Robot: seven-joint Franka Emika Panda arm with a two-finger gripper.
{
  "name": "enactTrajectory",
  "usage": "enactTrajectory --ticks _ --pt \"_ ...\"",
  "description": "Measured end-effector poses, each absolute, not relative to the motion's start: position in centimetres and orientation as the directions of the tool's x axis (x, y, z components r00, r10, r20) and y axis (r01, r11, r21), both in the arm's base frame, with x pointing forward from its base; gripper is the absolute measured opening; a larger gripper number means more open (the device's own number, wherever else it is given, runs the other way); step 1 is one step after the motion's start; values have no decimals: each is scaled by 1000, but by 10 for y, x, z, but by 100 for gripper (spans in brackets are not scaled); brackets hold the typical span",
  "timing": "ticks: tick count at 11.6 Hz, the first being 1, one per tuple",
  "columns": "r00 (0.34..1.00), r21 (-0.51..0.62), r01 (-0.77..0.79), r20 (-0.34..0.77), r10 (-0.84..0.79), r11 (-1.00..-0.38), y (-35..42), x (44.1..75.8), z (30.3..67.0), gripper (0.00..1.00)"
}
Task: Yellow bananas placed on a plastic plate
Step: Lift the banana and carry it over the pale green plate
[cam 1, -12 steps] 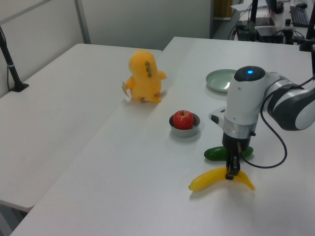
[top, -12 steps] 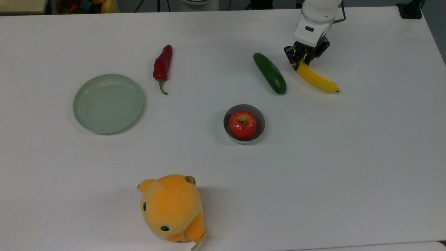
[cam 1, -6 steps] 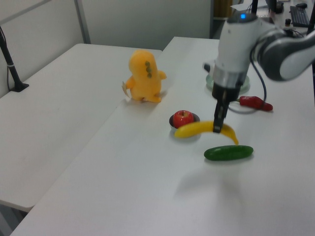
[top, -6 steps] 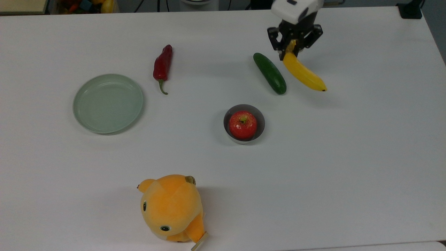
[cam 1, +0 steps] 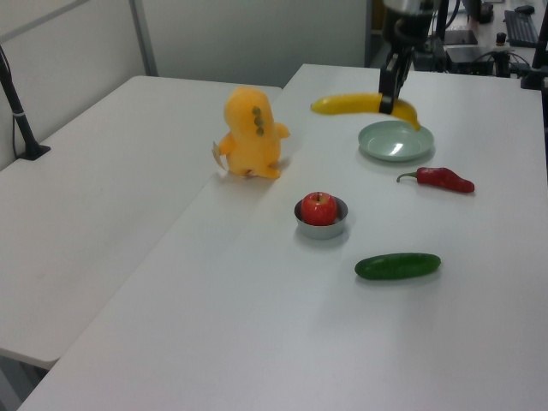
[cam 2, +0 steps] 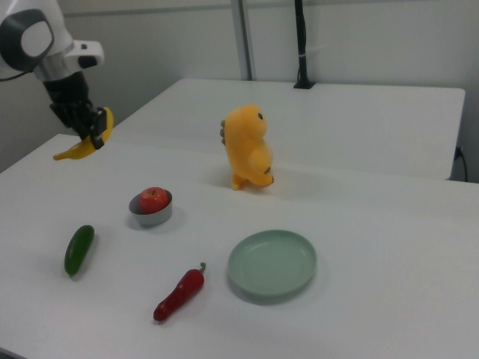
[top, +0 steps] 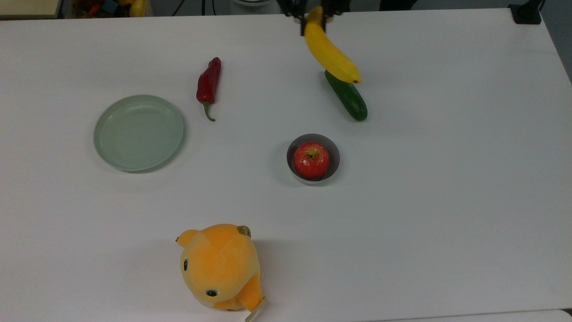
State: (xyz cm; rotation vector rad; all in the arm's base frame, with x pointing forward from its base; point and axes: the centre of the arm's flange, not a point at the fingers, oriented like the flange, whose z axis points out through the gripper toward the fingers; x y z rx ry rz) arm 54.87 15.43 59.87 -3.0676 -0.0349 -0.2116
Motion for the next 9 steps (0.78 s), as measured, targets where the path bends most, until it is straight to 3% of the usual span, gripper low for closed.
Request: enactTrajectory --ticks 4,9 --pt "989 -69 47 146 37 -997 38 562 611 33" --pt "983 -123 133 143 115 -983 -128 563 576 33"
